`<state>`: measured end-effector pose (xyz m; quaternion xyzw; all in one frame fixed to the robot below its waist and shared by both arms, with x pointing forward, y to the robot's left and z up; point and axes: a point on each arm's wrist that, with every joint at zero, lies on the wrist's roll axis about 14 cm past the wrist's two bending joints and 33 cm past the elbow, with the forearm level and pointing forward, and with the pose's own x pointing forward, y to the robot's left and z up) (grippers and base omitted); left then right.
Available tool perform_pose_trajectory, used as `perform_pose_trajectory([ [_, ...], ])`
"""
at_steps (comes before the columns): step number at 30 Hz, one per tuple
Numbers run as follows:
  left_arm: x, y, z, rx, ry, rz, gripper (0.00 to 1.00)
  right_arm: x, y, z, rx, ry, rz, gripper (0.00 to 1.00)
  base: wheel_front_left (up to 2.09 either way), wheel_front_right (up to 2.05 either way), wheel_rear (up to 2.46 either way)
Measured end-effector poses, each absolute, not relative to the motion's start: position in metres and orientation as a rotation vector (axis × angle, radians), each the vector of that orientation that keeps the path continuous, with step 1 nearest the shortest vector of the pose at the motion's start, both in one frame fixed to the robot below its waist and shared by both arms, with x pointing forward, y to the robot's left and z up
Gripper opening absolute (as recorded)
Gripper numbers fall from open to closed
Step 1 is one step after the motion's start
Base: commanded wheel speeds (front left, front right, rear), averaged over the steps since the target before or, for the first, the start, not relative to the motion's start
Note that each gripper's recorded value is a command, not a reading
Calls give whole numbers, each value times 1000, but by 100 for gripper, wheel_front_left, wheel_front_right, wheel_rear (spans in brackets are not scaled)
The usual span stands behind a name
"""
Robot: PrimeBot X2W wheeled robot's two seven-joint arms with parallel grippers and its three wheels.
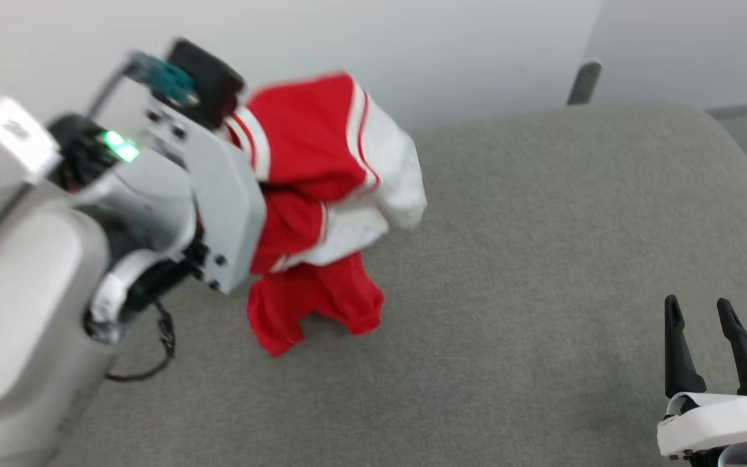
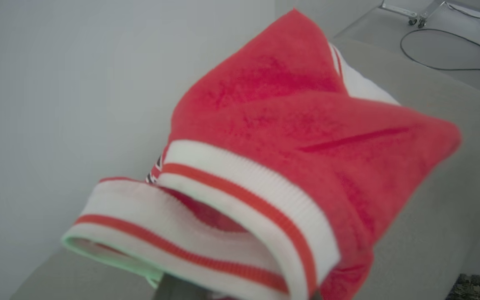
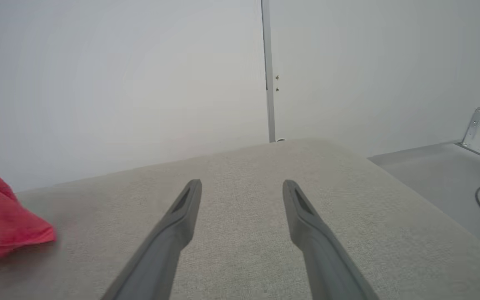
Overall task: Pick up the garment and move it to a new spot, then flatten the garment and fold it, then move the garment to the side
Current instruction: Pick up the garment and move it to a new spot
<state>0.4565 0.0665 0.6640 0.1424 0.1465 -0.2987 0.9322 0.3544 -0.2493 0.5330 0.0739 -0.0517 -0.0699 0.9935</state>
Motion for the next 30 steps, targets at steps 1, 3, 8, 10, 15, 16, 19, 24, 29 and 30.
perform_pose_trajectory([
  [1,458,61,653,290,326,-628,0,354,-253,529,149,-92,-152,100,0,0,0],
  [3,461,51,630,284,380,-655,0,354,-258,523,160,-84,-170,100,0,0,0],
  [8,464,32,569,253,524,-711,0,357,-263,508,180,-58,-195,100,0,0,0],
  [10,465,29,546,240,576,-722,0,359,-263,504,185,-53,-198,100,0,0,0],
  [15,462,26,494,215,704,-735,0,364,-263,494,204,-38,-205,100,0,0,0],
  [16,461,25,485,211,727,-738,0,364,-264,493,208,-37,-206,100,0,0,0],
  [19,457,25,462,210,780,-743,3,365,-263,489,213,-29,-207,100,0,0,0],
  [24,452,24,437,202,836,-743,14,371,-260,486,219,-27,-198,100,0,0,0],
  [29,447,23,426,204,865,-753,47,373,-257,485,222,-28,-189,100,0,0,0],
  [30,445,23,425,205,868,-755,58,373,-256,486,223,-30,-186,100,0,0,0],
])
